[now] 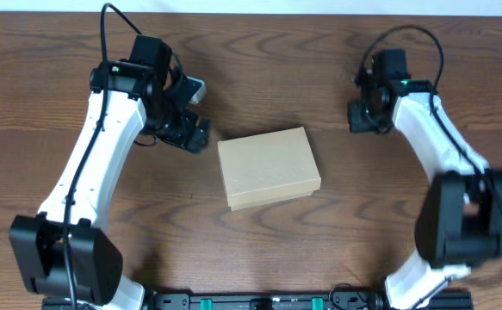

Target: Pack container

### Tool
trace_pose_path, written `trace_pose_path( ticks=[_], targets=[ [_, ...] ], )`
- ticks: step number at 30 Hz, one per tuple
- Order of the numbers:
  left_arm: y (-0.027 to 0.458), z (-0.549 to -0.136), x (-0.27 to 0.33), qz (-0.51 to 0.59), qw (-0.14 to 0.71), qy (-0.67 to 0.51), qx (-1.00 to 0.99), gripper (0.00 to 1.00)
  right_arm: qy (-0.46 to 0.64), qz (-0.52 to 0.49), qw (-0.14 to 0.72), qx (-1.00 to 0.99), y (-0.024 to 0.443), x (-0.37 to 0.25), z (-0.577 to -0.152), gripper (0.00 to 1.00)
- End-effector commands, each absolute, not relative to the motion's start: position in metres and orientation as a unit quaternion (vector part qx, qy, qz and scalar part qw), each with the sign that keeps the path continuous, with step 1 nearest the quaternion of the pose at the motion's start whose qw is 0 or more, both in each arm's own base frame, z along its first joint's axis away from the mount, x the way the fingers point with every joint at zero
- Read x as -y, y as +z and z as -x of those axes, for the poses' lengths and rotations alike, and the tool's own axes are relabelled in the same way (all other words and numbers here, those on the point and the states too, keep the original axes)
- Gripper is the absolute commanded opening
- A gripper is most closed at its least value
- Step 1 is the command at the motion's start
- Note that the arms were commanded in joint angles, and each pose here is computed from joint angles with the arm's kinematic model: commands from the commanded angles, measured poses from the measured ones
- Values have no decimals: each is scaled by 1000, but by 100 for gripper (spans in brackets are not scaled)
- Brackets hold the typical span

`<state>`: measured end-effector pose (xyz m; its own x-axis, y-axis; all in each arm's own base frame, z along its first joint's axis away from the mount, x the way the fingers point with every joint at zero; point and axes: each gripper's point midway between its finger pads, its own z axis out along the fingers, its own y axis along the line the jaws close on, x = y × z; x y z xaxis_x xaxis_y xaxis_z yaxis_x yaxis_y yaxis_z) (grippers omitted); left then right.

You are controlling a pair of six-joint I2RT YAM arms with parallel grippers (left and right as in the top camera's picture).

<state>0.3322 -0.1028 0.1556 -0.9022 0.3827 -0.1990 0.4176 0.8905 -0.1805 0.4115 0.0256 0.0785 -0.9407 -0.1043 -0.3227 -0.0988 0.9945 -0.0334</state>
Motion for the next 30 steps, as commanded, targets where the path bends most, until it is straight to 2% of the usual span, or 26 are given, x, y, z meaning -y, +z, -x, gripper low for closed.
trace_pose_path(
  ticks=[1, 6, 14, 23, 30],
  targets=[
    [172, -339, 75, -156, 111, -27, -981, 95, -27, 112, 237, -965, 150, -63, -398, 1],
    [179, -333, 65, -124, 136, 11, -983, 95, 8, 132, 241, -962, 181, -117, -352, 1],
    [177, -300, 52, -62, 188, 30, -980, 95, 54, 135, 229, -962, 194, -179, -301, 1],
    [174, -270, 33, -19, 202, 53, -978, 95, 70, 141, 200, -967, 178, -211, -268, 1],
    [174, -270, 34, -14, 202, 52, -978, 95, 72, 135, 133, -979, 124, -209, -237, 1]
  ],
)
